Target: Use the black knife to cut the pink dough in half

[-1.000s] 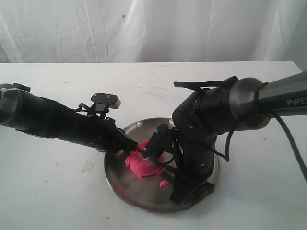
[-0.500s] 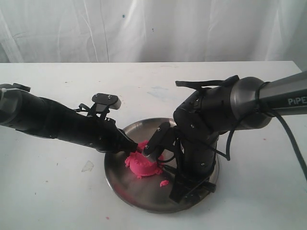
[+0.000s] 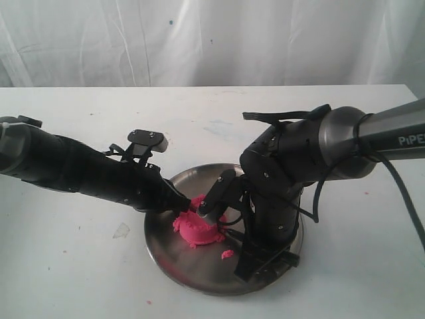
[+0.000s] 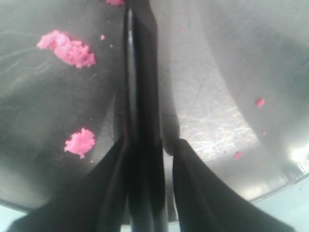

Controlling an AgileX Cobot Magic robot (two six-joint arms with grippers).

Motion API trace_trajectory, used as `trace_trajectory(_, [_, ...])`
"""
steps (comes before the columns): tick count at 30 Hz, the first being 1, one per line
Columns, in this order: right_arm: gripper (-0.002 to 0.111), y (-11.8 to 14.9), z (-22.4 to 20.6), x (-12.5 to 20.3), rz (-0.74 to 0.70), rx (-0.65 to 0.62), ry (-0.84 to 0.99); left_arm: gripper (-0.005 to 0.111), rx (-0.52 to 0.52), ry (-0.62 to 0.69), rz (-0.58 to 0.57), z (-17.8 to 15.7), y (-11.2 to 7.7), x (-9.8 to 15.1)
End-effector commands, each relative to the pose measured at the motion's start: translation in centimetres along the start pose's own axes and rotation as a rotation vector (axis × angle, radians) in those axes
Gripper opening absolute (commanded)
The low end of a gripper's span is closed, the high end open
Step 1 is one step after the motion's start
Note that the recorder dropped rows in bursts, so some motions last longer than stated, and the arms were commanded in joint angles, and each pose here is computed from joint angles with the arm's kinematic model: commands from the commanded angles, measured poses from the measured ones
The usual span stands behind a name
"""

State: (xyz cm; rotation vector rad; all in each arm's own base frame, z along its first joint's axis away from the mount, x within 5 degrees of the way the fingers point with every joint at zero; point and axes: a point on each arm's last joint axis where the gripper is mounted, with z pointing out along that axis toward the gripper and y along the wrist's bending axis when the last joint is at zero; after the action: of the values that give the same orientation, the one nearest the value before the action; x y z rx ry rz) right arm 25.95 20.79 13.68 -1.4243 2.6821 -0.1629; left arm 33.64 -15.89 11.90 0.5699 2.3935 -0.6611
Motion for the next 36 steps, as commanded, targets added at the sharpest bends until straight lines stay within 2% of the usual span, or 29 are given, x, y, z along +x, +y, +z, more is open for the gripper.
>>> trace_trajectory(1, [0.018,0.3,0.4,-0.6,0.032,-0.018,-0.055,0.0,-0.013,0.067,0.03,0.8,0.3,1.7])
trace_trajectory(4, [0.0,0.3,0.4,-0.6,0.033,-0.019,-0.055,0.0,-0.013,0.067,0.03,0.8,0.3,1.7])
trace_trajectory(11, [0.0,0.4,0.4,-0.6,0.038,-0.023,-0.055,0.0,-0.019,0.06,0.035,0.7,0.3,1.4])
trace_trajectory(13, [0.0,0.4,0.5,-0.6,0.042,-0.028,-0.054,0.0,-0.016,0.005,0.02,0.1,0.0,0.0])
trace_trajectory(17, [0.0,0.4,0.5,-0.6,0.044,-0.029,-0.054,0.0,-0.064,-0.18,0.147,-4.6,-1.1,-4.9])
trace_trajectory(19, [0.0,0.5,0.5,-0.6,0.045,-0.03,-0.054,0.0,-0.19,-0.304,0.18,-9.1,-1.6,-7.4])
trace_trajectory(20, [0.0,0.5,0.5,-0.6,0.045,-0.03,-0.054,0.0,-0.291,-0.355,0.213,-11.4,-1.7,-8.2])
trace_trajectory(22, [0.0,0.5,0.5,-0.6,0.045,-0.03,-0.054,0.0,-0.469,-0.44,0.29,-15.6,-2.0,-9.4])
trace_trajectory(24, [0.0,0.5,0.5,-0.6,0.045,-0.03,-0.054,0.0,-0.653,-0.511,0.301,-20.1,-2.4,-9.9])
trace_trajectory(27, [0.0,0.4,0.5,-0.6,0.045,-0.029,-0.063,0.0,-0.92,-0.496,0.364,-26.3,-3.0,-8.9])
trace_trajectory(28, [0.0,0.4,0.5,-0.7,0.045,-0.029,-0.065,0.0,-0.964,-0.497,0.354,-27.5,-3.1,-8.4])
trace_trajectory(30, [0.0,0.4,0.4,-0.7,0.062,-0.028,-0.073,0.0,-0.975,-0.515,0.347,-28.7,-3.6,-7.2])
trace_trajectory(33, [0.0,0.4,0.4,-0.9,0.147,-0.025,-0.088,0.0,-0.93,-0.54,0.376,-29.4,-4.3,-5.0])
trace_trajectory(36, [0.0,0.2,0.2,-1.2,0.167,-0.015,-0.111,0.0,-0.897,-0.476,0.384,-28.2,-4.0,-0.9])
